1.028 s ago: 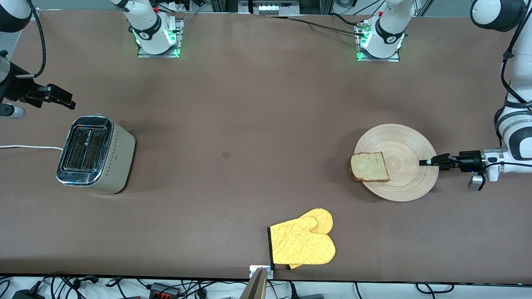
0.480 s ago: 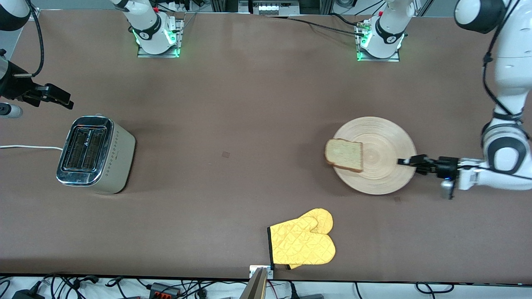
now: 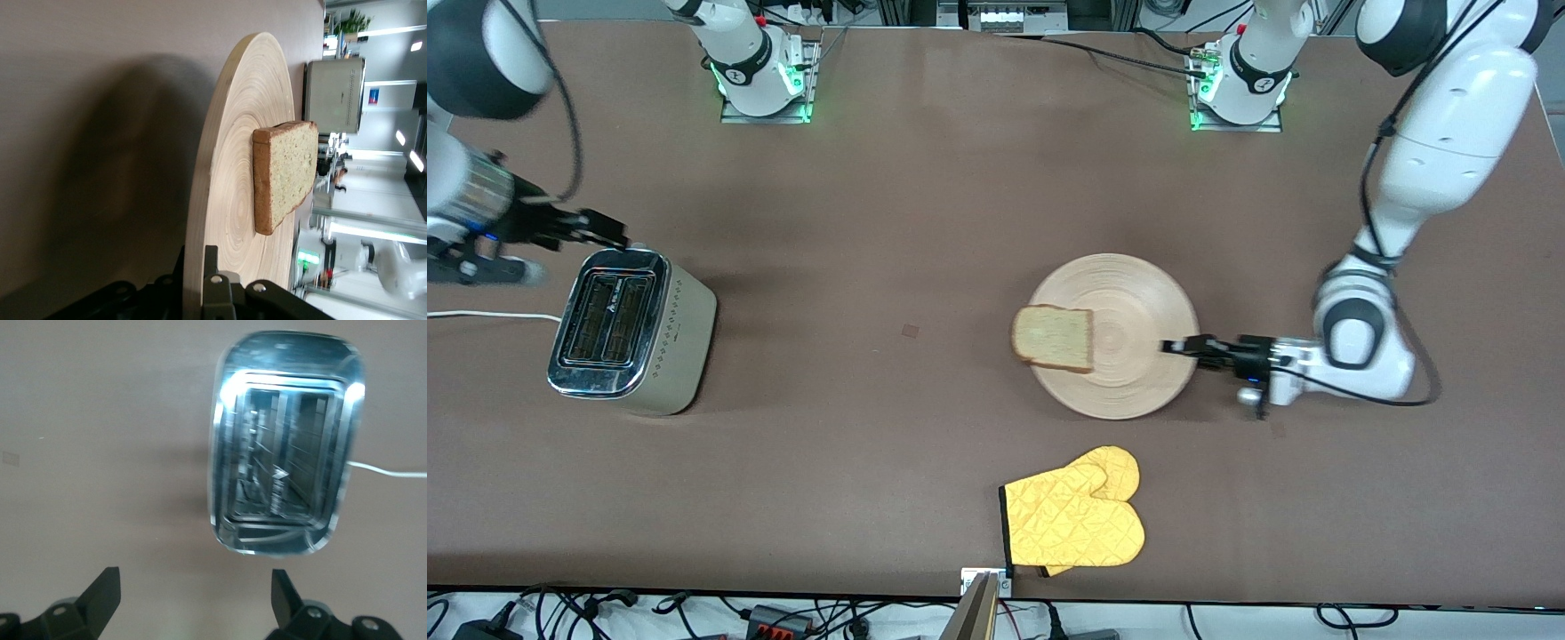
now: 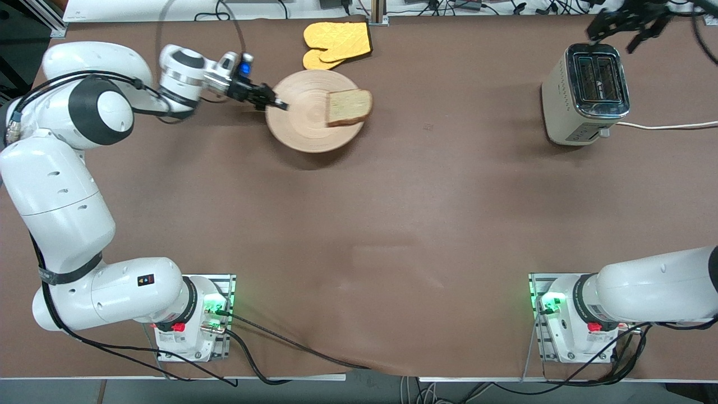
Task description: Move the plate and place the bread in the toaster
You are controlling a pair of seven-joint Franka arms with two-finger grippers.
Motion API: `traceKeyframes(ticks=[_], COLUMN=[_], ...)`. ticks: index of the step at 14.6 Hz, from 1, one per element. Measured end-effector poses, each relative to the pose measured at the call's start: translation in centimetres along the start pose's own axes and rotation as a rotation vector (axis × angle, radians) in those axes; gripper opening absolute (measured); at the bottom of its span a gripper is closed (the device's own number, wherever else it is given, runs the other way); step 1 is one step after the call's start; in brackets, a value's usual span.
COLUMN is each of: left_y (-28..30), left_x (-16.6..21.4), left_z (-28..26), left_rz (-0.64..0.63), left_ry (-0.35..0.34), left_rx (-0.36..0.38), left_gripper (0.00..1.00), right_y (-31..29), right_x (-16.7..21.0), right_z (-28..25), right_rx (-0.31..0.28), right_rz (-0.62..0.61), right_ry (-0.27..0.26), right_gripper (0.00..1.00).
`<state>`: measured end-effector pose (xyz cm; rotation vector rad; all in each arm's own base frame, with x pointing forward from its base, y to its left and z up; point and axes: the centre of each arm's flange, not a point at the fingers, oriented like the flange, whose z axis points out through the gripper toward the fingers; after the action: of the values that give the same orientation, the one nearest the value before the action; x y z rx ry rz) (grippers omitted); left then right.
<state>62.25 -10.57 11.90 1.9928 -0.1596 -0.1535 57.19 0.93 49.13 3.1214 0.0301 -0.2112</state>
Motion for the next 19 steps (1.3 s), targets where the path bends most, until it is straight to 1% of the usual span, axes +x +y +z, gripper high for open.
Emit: traceKeyframes(ticks=[2, 4, 5, 6, 8, 9, 11, 13, 14, 15, 16, 18, 19], left_y=[1.6, 2.6, 3.2, 3.8, 4.8, 5.0, 4.9, 4.7, 4.8, 5.1, 5.6, 6.5, 6.8], left_x=[-0.4, -1.0, -1.3, -1.4, -1.7, -1.8, -1.8, -1.3, -0.9, -0.5, -0.1, 0.7, 1.1], left_z=[5.2, 9.2, 10.6, 11.9, 14.2, 14.9, 15.0, 13.6, 12.3, 10.9, 9.3, 4.5, 1.6], left_rz=[-0.019, -0.031, -0.041, -0.047, -0.048, -0.043, -0.041, -0.030, -0.016, 0.009, 0.050, 0.149, 0.207], left_ry=[0.032, 0.048, 0.056, 0.063, 0.063, 0.064, 0.072, 0.093, 0.109, 0.112, 0.095, 0.039, 0.003], left_rx=[0.002, 0.032, 0.031, 0.031, 0.036, 0.054, 0.069, 0.071, 0.075, 0.077, 0.089, 0.144, 0.190], left_gripper=[0.09, 0.09, 0.09, 0.09, 0.09, 0.16, 0.33, 0.52, 0.61, 0.70, 0.81, 0.98, 1.00], right_y=[-3.0, -5.6, -6.9, -8.5, -11.4, -12.5, -13.9, -15.3, -16.2, -17.3, -18.5, -20.8, -21.7], right_x=[1.3, 2.4, 2.9, 3.3, 3.8, 4.1, 4.7, 5.3, 5.6, 5.8, 5.9, 6.0, 6.1], right_z=[2.2, 4.4, 5.4, 6.5, 8.9, 10.1, 12.2, 14.4, 15.5, 16.6, 17.7, 19.8, 20.6], right_rx=[-0.007, -0.012, -0.011, -0.006, 0.031, 0.052, 0.097, 0.170, 0.196, 0.209, 0.215, 0.238, 0.259], right_rz=[-0.027, -0.060, -0.077, -0.086, -0.074, -0.070, -0.058, -0.029, -0.022, -0.024, -0.026, -0.020, -0.013], right_ry=[-0.009, -0.016, -0.016, -0.018, -0.038, -0.048, -0.063, -0.081, -0.082, -0.079, -0.074, -0.070, -0.066], right_gripper=[1.00, 1.00, 1.00, 1.00, 1.00, 1.00, 1.00, 1.00, 1.00, 1.00, 1.00, 1.00, 1.00])
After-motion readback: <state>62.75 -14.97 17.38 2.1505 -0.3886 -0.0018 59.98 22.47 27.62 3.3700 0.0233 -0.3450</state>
